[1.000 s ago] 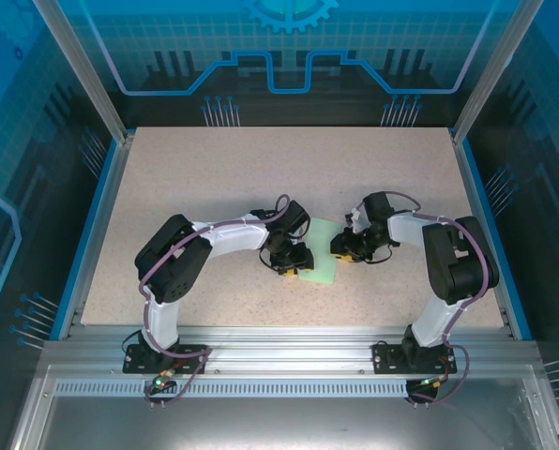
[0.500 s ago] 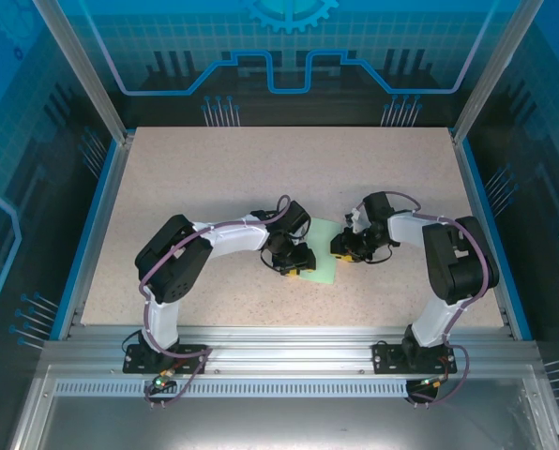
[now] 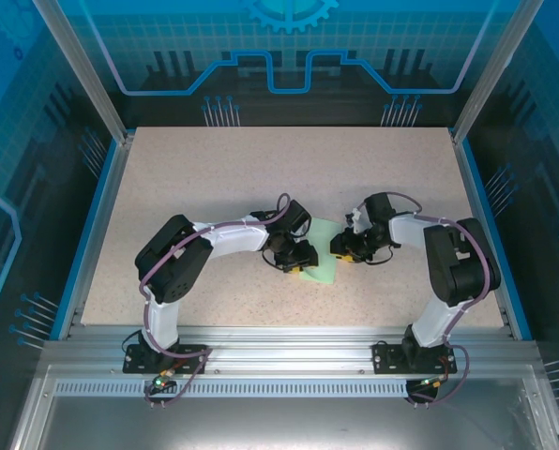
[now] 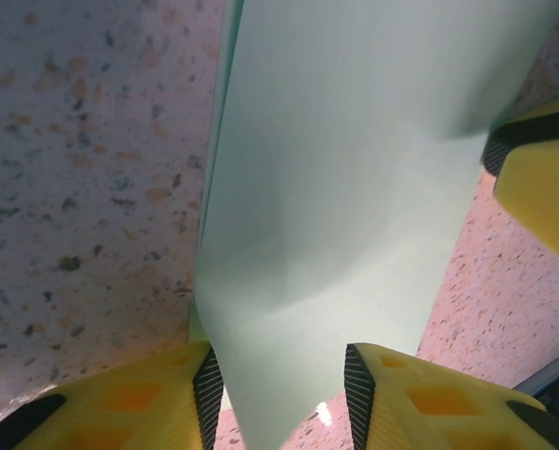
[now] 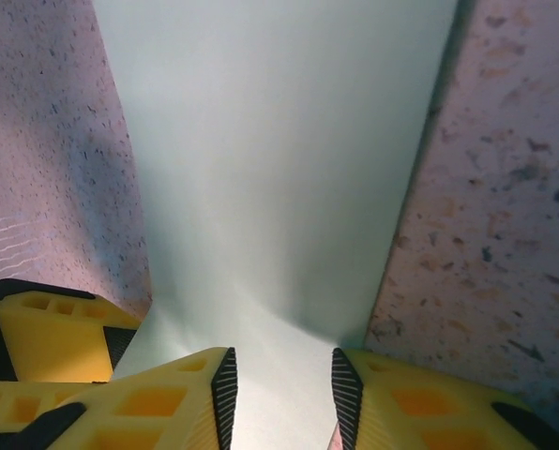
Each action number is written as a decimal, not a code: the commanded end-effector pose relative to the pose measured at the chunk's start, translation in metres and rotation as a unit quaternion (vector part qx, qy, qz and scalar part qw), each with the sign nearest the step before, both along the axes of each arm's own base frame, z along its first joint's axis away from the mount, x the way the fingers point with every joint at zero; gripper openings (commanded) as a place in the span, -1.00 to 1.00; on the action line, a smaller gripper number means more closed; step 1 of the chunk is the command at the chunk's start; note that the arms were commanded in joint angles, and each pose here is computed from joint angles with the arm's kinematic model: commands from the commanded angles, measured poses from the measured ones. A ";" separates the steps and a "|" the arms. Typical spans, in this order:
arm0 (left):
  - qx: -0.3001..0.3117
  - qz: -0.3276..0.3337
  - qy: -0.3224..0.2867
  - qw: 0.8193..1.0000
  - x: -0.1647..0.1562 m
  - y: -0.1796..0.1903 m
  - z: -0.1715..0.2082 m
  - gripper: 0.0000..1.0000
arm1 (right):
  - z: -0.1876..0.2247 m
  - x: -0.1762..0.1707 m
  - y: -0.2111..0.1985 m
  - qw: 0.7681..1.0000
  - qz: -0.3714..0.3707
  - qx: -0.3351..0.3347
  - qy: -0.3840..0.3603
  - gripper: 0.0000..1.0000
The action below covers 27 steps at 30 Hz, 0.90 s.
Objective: Fold a paper plane with a square sheet of paper (pick it up from the middle)
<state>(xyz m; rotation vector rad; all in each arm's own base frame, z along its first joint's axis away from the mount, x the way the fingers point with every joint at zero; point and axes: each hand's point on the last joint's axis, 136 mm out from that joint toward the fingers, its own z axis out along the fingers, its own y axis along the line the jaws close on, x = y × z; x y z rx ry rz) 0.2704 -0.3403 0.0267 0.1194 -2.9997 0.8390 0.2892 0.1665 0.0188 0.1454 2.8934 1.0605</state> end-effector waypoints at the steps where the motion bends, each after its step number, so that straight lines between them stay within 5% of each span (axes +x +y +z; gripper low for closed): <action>1: -0.014 0.019 -0.017 1.000 0.012 -0.001 0.012 -0.14 | 0.001 -0.008 -0.010 1.000 -0.008 -0.014 0.004 -0.21; 12: -0.042 0.028 -0.021 0.999 0.036 -0.004 0.016 -0.14 | 0.021 -0.016 -0.030 0.997 -0.033 -0.057 -0.046 0.14; 20: -0.095 0.025 -0.010 0.995 0.047 -0.023 0.023 -0.15 | 0.044 -0.035 -0.026 0.992 -0.023 -0.055 -0.111 0.10; 27: -0.080 0.026 -0.008 0.996 0.044 -0.016 0.022 -0.15 | 0.057 -0.046 -0.020 0.987 -0.010 -0.060 -0.152 0.11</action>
